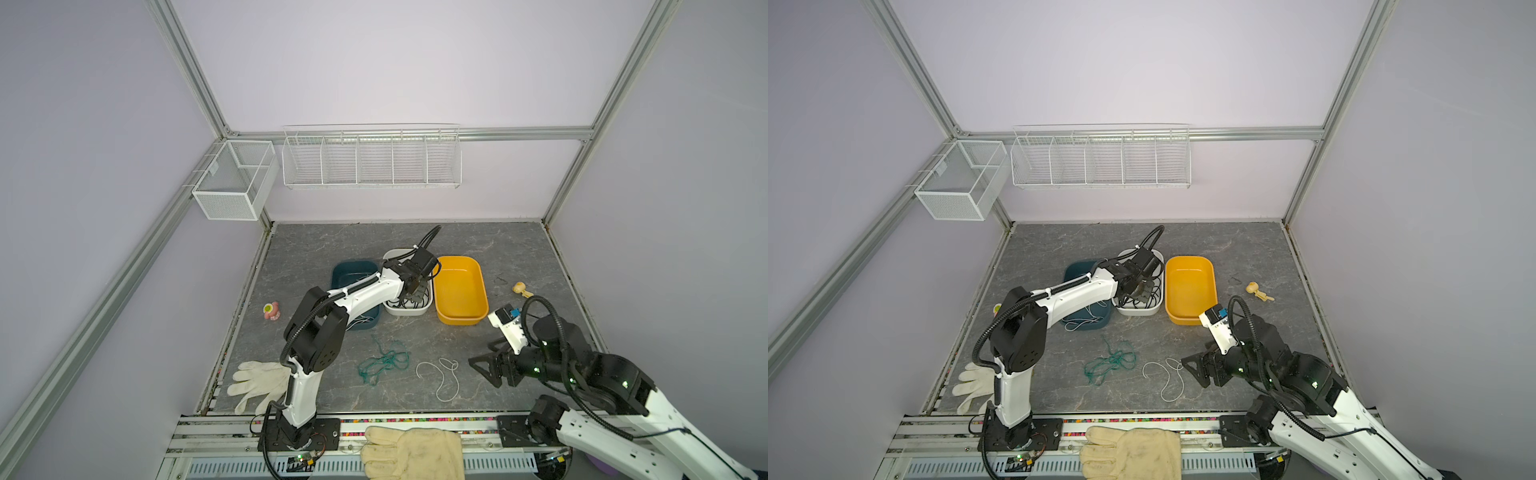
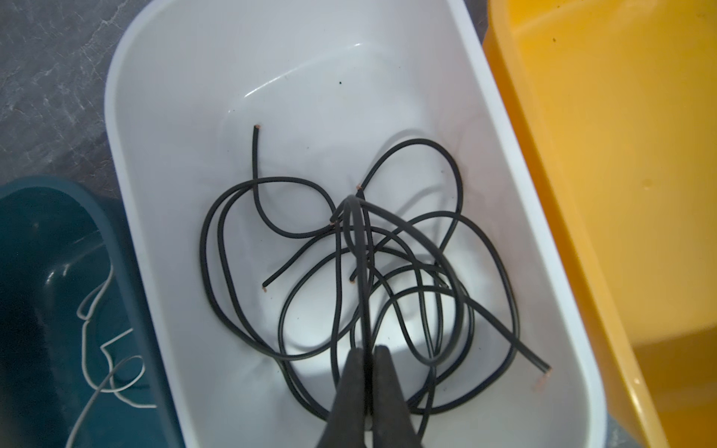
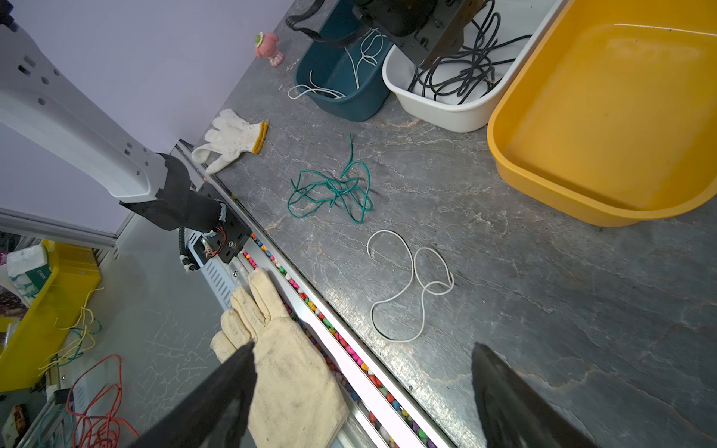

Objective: Untangle the cables
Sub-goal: 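Lift the black cable with the left gripper and lower into white tub, then withdraw the left gripper from the white tub back toward the table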

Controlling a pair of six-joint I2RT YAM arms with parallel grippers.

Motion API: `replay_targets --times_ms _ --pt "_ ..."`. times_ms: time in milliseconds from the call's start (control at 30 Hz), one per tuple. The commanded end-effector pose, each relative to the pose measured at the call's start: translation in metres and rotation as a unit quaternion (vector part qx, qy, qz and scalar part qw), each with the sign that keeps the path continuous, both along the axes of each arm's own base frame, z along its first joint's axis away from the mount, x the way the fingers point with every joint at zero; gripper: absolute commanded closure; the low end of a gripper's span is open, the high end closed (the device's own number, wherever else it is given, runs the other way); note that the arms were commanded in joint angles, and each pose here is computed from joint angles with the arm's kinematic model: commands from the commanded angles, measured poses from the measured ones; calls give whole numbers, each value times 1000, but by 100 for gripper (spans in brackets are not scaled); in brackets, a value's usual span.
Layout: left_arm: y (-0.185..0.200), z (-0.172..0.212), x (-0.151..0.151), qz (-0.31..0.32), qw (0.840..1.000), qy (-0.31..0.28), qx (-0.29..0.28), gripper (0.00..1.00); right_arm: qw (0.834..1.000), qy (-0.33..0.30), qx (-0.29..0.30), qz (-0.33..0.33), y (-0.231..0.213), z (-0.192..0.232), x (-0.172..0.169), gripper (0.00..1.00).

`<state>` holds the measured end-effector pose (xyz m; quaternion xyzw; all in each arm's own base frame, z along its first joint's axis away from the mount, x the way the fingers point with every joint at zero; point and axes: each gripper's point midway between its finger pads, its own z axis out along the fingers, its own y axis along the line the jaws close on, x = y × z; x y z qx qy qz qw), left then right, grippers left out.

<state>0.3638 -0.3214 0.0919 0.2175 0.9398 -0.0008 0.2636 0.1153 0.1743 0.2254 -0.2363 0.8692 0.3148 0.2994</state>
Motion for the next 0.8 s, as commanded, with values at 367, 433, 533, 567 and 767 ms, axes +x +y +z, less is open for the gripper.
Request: replay_targets --times_ms 367,433,533,567,767 --pt "5 14 3 -2 1000 -3 15 84 1000 -7 3 12 2 -1 -2 12" --pt "5 17 3 -2 1000 -5 13 80 1000 -6 3 12 2 -1 -2 12" --pt "5 22 4 -3 1000 -7 12 77 1000 -7 1 7 1 0 -2 12" --pt "4 24 4 -4 1000 -8 12 76 1000 -6 1 5 0 0 -2 12" --pt "7 46 7 -5 1000 -24 15 68 1000 -9 0 -7 -4 2 -1 12"
